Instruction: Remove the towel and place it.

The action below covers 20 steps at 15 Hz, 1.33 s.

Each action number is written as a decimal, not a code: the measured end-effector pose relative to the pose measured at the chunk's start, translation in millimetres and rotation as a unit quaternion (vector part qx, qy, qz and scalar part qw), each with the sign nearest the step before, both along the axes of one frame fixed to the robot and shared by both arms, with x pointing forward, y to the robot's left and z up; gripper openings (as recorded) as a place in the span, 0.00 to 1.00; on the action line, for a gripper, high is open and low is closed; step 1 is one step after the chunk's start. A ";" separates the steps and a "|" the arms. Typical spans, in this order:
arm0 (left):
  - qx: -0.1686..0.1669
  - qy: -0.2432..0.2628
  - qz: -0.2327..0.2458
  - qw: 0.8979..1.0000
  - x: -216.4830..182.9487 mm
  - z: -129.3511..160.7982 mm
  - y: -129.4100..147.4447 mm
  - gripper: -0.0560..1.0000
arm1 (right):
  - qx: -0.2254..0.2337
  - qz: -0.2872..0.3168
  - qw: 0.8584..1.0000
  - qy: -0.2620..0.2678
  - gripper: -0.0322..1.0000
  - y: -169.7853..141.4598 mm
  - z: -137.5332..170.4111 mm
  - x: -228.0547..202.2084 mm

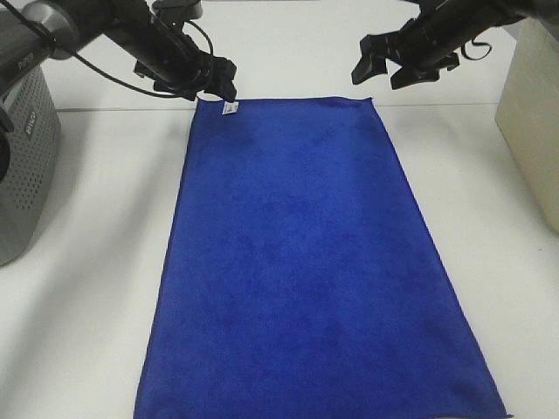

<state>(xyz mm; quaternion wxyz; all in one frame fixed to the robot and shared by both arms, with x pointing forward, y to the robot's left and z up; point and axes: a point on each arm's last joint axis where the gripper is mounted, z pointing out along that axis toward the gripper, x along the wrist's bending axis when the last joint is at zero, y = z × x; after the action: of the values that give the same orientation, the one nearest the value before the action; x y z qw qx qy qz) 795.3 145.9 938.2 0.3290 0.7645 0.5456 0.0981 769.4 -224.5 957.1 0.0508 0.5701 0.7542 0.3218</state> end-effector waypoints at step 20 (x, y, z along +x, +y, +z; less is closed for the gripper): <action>0.110 -0.056 0.249 0.961 -288.3 294.9 175.2 0.77 | -0.085 -0.095 0.992 -0.001 0.84 -39.4 242.9 -238.9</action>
<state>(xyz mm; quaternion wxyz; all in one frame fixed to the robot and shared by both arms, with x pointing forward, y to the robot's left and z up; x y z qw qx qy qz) 507.1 321.1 1233.2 0.2382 0.6290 0.6856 0.2785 530.5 -263.9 1200.0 0.1300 0.6323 0.7214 0.2509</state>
